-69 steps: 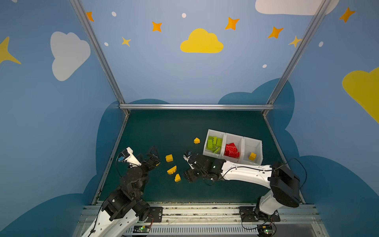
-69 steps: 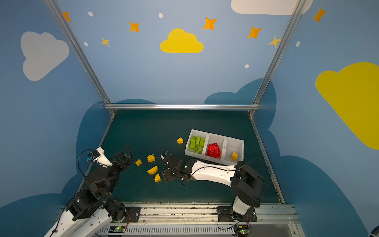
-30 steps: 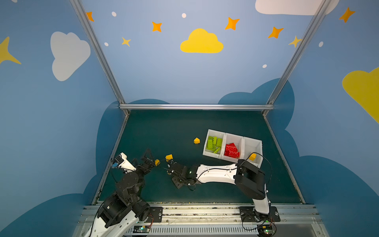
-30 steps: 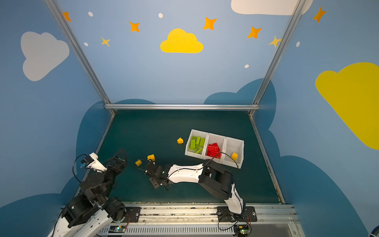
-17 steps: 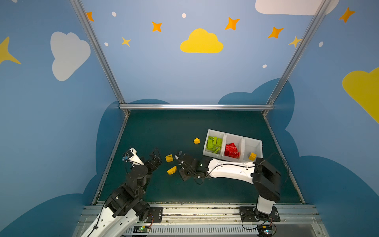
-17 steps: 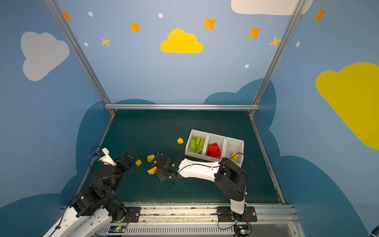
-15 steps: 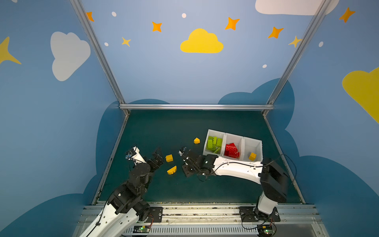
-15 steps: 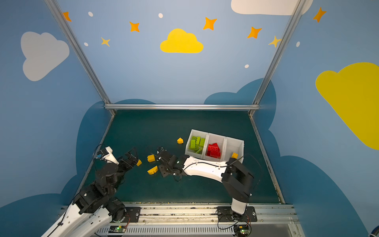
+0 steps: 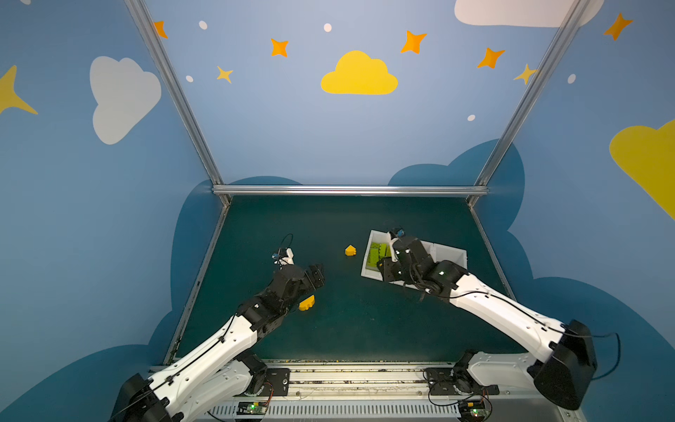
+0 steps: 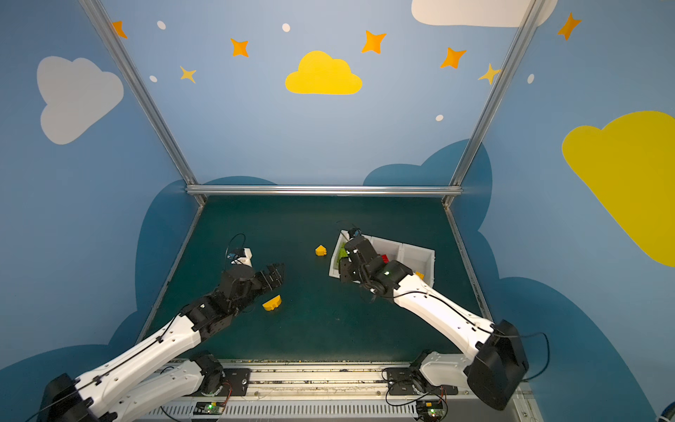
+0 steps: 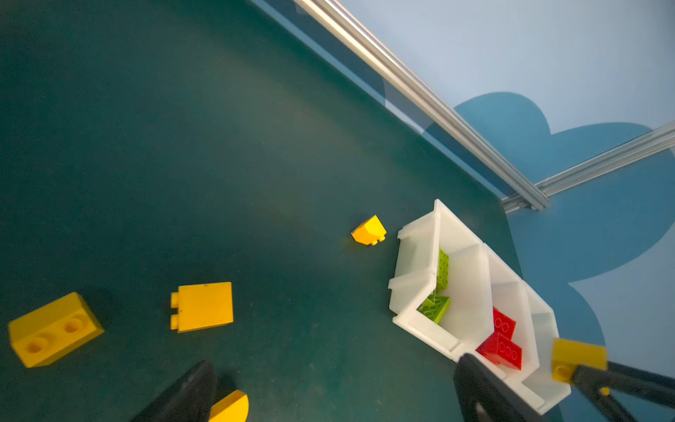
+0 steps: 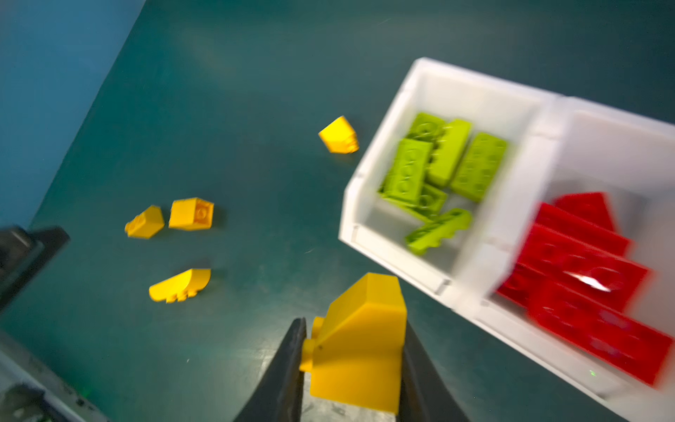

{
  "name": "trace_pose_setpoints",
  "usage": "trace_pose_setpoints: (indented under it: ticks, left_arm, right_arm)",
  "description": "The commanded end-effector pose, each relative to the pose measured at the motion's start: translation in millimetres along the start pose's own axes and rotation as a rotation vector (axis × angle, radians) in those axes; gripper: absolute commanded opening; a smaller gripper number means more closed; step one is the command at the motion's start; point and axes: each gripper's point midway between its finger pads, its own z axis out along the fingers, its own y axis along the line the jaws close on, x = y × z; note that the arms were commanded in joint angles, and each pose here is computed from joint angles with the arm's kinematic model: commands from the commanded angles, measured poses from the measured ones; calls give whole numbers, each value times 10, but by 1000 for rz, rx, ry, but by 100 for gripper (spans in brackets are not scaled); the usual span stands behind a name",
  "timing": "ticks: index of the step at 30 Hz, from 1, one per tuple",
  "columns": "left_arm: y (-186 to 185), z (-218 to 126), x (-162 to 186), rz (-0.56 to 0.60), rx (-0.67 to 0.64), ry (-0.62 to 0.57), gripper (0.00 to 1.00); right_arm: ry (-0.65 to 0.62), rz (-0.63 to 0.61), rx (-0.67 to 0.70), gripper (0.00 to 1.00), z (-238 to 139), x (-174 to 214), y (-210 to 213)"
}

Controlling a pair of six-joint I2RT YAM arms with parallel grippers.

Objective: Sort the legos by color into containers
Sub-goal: 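Carry the slope brick to the farthest compartment while the left gripper reaches out, then grasp the yellow curved brick with the left gripper while the right gripper withdraws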

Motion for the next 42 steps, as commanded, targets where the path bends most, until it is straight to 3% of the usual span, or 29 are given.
trace_pose_setpoints:
  ticks: [1,13,19,26,30,35,42]
  left_arm:
    - [-304,42,-15,-3,94,12,100]
    - [-501,304,401,69,79,106,100]
    - [-425,368,535,62,45,139,100]
    - [-311,327,476,64,0,106,100]
    - [-178,250,387,76,-67,78,100]
    - [65,116,319,92,-144,47,100]
    - [443,-65,319,105,-259,36,100]
  right_arm:
    - [9,55,88,33,-120,11,-424]
    - [-63,425,305,35,-287,29,-1847]
    - [-56,568,375,37,-195,87,-2268]
    - [-50,601,399,41,-58,90,-2400]
    - [-36,612,395,58,-2,76,-2429]
    - [-40,599,329,68,28,48,-2324]
    - [-55,532,192,73,5,-12,-1962]
